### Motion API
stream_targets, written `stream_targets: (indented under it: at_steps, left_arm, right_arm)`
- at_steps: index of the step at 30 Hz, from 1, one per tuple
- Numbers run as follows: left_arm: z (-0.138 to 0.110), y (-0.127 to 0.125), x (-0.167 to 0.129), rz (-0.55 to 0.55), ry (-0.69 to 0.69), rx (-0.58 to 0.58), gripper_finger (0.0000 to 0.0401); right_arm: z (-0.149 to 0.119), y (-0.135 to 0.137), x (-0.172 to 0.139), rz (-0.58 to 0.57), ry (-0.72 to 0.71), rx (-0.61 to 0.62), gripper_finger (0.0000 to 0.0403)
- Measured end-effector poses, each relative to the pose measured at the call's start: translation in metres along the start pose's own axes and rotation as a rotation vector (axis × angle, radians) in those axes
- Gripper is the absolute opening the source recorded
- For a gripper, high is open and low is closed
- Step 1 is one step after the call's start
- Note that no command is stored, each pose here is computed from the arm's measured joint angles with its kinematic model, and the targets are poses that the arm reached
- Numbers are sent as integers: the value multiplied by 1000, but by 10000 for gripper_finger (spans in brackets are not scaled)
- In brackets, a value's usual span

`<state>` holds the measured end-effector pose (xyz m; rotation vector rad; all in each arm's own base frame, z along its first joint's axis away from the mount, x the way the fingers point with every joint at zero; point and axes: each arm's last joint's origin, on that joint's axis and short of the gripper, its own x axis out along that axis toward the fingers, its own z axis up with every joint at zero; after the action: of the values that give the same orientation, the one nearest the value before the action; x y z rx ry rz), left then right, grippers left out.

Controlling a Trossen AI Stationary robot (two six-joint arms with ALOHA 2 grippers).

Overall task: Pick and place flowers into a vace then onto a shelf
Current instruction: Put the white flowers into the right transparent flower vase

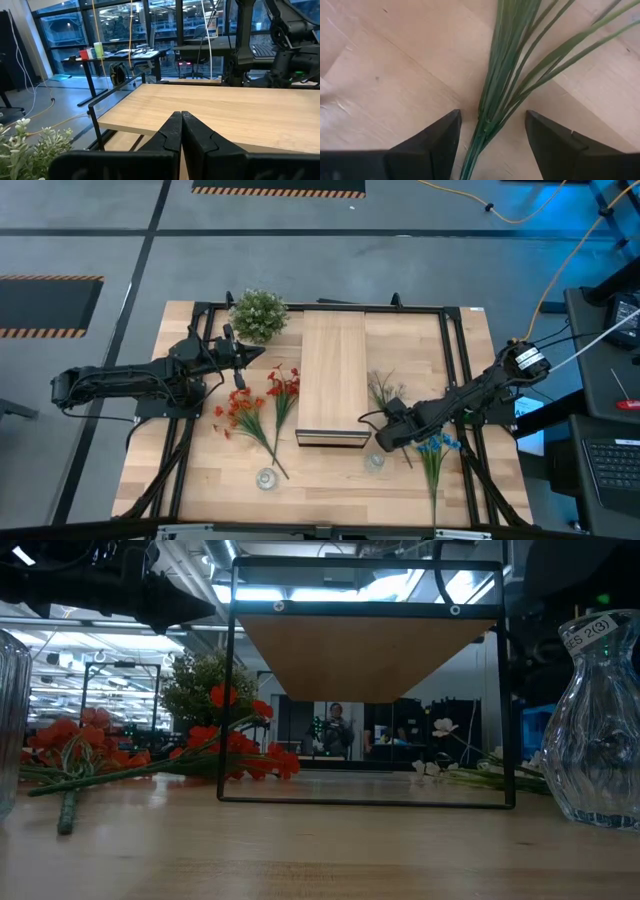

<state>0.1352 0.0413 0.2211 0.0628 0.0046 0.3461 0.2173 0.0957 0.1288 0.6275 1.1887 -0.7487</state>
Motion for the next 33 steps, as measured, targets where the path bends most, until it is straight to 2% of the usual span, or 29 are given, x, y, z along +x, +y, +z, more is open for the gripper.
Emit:
stream_targets:
  at_steps: [4, 7, 24, 33]
  left_arm:
    - [0, 0, 0, 0, 0, 1, 4]
    - [0, 0, 0, 0, 0, 1, 4]
    - [0, 0, 0, 0, 0, 1, 4]
    - [0, 0, 0, 0, 0, 1, 4]
  right_arm:
    - [0, 0, 0, 0, -6, 0, 217]
    - [1, 0, 1, 2, -15, 0, 196]
    - [2, -1, 1, -17, -32, 45, 12]
    - [3, -4, -9, 21, -17, 95, 5]
